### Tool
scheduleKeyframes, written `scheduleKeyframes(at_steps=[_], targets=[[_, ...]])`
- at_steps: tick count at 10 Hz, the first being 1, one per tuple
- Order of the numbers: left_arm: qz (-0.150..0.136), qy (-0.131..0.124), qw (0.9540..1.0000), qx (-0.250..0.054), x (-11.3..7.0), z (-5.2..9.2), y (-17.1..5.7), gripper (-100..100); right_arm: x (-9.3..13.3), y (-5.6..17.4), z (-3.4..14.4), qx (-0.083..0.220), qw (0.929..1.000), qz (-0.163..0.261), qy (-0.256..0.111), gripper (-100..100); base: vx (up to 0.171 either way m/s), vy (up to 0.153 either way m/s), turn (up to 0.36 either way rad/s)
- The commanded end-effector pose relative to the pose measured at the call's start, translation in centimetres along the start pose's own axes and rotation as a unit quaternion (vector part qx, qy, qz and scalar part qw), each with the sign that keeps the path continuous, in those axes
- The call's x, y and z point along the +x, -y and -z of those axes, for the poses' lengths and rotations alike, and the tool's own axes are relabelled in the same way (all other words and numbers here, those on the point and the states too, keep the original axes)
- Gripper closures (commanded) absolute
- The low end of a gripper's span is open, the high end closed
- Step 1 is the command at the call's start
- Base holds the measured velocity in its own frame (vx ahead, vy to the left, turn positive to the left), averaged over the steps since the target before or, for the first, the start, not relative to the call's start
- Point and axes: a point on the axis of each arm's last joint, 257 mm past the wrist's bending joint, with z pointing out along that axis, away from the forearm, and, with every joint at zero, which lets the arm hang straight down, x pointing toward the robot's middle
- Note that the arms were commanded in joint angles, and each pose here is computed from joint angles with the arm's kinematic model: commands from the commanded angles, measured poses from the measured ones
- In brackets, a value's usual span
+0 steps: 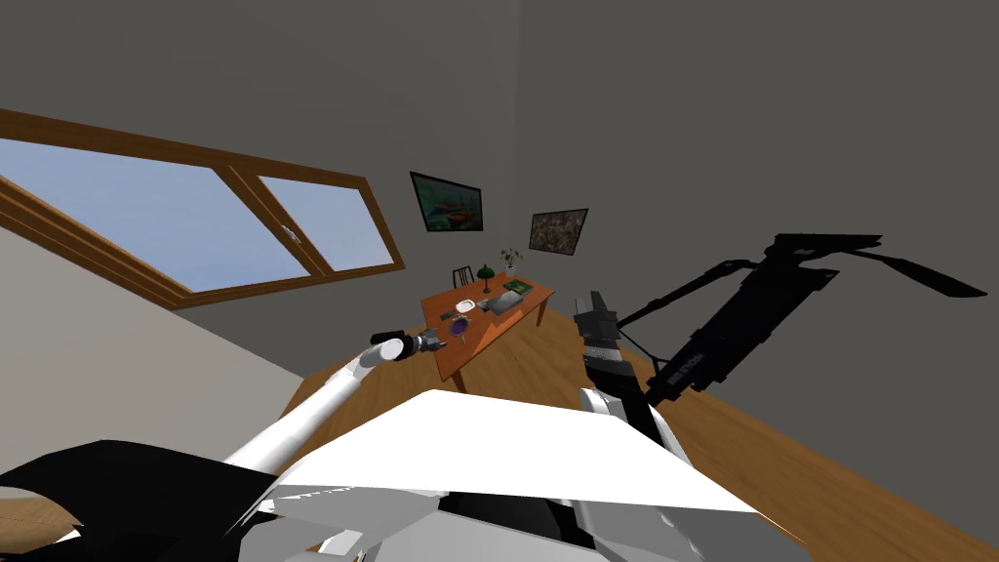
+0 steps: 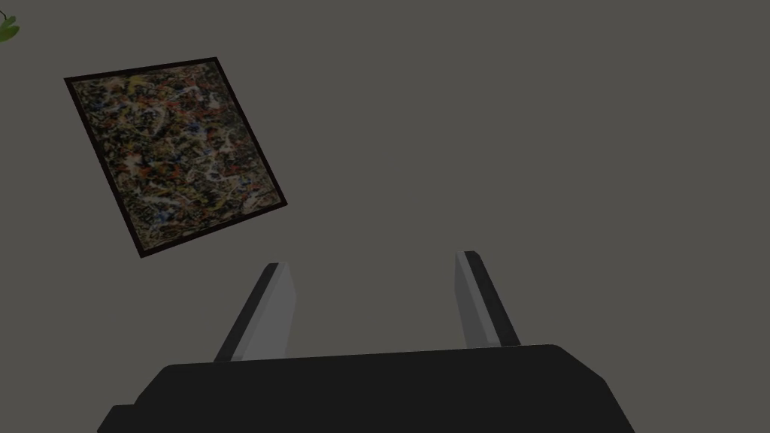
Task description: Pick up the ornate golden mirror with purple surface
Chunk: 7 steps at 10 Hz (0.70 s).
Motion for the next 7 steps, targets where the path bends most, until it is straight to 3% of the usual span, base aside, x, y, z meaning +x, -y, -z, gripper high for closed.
scheduleKeyframes(at_steps=[1,7], targets=[[0.006,0.009,0.9998,-0.018,-0.6,0.3,-0.4,-100,0.0,0.0,0.0,0.000,1.0000,0.000,0.000,0,0.053,-0.014,-0.015],[0.034,0.040,0.9956,-0.078,-2.1,1.7,-1.1,-100,0.0,0.0,0.0,0.000,1.0000,0.000,0.000,0,0.054,-0.019,-0.024]])
